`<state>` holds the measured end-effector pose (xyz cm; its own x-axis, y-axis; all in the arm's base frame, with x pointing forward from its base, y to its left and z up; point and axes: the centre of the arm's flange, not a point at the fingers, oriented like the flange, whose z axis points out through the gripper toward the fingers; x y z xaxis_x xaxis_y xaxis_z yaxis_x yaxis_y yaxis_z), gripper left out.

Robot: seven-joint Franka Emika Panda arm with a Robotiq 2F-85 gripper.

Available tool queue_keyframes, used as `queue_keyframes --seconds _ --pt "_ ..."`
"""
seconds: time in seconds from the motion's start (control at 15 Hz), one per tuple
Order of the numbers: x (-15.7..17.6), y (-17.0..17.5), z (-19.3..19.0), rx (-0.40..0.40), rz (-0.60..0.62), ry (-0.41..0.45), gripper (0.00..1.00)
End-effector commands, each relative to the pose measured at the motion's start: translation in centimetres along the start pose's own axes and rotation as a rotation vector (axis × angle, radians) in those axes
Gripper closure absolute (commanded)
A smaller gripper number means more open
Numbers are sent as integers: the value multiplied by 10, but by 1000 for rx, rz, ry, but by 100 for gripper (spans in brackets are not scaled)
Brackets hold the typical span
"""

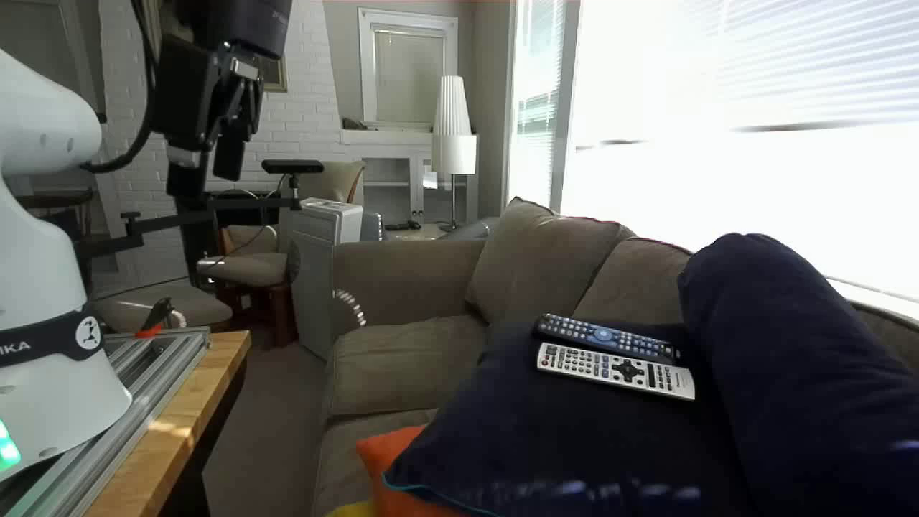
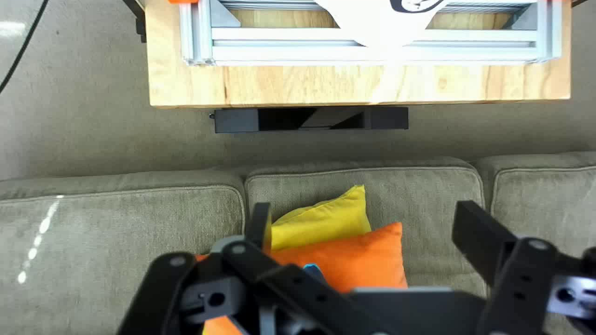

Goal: Place the topmost pillow on the right side of the sofa.

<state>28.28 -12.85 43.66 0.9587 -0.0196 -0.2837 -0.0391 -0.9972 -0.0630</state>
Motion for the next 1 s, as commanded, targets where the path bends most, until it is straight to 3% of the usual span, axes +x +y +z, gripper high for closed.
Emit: queue_keyframes --seconds 0.0,0.4,0.53,0.73,0.93 --pt "0 0 0 0 0 0 0" --pt "1 1 -1 -1 -5 -18 0" --pt "12 8 -2 34 -55 -23 0" --pt "41 21 -6 58 -111 52 0" --pt "72 31 -9 30 -202 170 0"
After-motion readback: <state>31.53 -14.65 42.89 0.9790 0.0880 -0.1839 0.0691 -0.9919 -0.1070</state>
